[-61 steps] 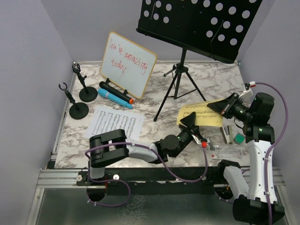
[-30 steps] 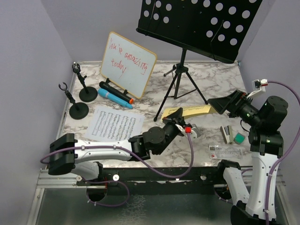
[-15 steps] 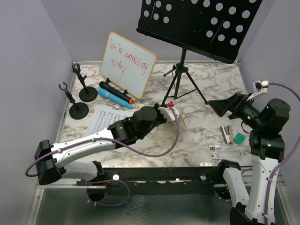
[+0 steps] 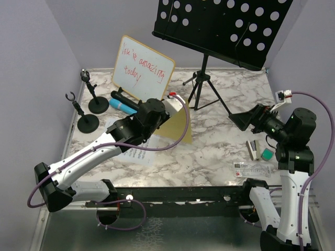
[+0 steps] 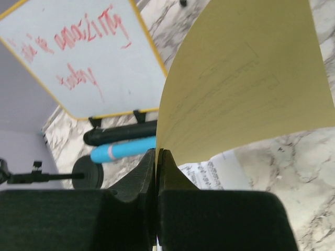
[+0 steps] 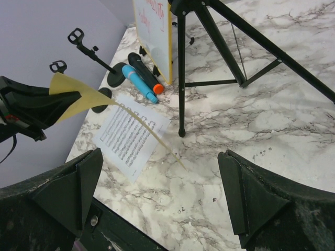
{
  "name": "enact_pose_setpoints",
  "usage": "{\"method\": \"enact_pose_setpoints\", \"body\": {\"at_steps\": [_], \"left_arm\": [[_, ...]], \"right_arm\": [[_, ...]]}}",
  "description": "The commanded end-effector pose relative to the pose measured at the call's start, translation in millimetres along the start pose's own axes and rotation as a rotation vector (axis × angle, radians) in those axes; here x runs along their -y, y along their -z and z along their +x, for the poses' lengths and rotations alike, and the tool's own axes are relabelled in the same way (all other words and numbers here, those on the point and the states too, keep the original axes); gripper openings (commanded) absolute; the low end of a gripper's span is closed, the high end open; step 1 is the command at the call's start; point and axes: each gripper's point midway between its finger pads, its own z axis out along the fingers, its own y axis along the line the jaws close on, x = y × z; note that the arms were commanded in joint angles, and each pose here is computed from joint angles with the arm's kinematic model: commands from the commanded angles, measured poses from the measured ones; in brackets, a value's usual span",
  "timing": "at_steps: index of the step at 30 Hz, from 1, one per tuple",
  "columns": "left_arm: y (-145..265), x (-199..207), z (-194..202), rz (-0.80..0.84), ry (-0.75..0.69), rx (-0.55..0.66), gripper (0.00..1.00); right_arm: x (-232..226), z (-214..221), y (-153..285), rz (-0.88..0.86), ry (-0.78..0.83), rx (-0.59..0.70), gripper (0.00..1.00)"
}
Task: Pack up the instrument practice props
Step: Place the sheet music at the center of the board.
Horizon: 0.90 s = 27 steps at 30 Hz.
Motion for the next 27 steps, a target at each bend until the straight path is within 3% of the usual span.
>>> {"method": "enact_pose_setpoints", "body": {"at_steps": [1,11,19,27], "left_arm": [[21,-42,26,-0.132,0.027,-0.123,0.00],[47,-113,74,-0.462,0.057,-0.315,0.00],[57,-152,111,-0.669,0.145,-0.442,0.00],[73,-177,137,-0.854,0.138,-0.550,0.00]], "right_arm": [[11,8,-7,0.027,0.005,-0.024,1.00],[18,17,-23,0.024,0.019,-0.061,1.00],[20,26,-30,0.029,0.036,-0.086,1.00],[18,25,-31,0.039,0.067,-0.082,1.00]]}}
